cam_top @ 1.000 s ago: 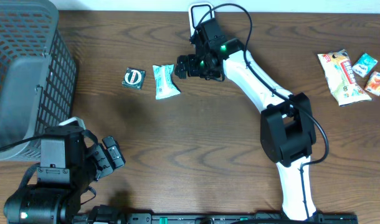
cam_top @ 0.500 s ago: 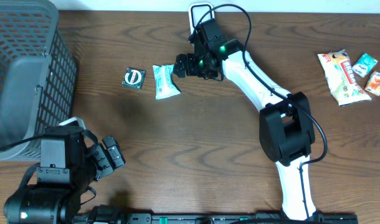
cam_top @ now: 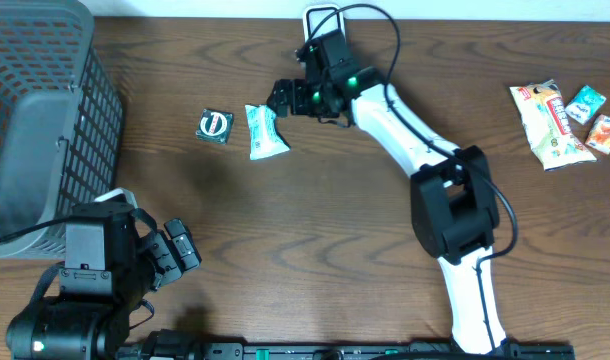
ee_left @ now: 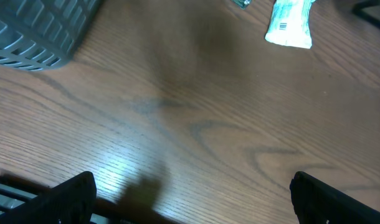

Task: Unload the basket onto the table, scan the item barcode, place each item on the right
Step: 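Close the right gripper on the light-green wipes pack and lift it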

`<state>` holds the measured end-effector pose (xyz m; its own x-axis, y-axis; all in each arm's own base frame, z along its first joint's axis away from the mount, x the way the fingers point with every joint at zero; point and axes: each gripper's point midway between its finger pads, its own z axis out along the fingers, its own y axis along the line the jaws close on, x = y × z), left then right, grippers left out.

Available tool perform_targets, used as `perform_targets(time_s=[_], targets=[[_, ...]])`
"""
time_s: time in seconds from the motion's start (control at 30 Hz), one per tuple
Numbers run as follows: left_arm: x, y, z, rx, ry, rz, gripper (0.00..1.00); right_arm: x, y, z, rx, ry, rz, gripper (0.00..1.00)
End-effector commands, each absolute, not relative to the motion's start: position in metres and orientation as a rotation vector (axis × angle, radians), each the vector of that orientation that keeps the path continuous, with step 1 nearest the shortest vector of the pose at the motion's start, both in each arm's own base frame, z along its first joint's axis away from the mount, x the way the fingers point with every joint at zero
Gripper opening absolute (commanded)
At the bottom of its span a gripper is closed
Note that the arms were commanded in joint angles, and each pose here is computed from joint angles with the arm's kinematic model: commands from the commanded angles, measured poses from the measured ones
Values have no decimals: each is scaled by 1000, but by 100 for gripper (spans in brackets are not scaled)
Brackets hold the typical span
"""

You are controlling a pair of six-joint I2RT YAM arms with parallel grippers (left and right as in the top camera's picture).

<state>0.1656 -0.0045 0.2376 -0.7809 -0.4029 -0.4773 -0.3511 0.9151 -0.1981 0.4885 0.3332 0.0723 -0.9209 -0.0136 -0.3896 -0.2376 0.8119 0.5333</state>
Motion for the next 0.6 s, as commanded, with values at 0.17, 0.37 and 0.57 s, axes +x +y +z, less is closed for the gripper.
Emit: perform_targets(time_s=[0.17, 0.37, 0.57], targets=[[165, -4, 238, -547, 2548, -128, 98, 473, 363, 20, -162, 2709, 995, 94], [165, -4, 238, -547, 2548, -128, 98, 459, 369, -9, -177, 2775, 1030, 70], [165, -4, 238, -547, 2548, -128, 98, 455, 366, -13, -174, 2799, 1014, 59]])
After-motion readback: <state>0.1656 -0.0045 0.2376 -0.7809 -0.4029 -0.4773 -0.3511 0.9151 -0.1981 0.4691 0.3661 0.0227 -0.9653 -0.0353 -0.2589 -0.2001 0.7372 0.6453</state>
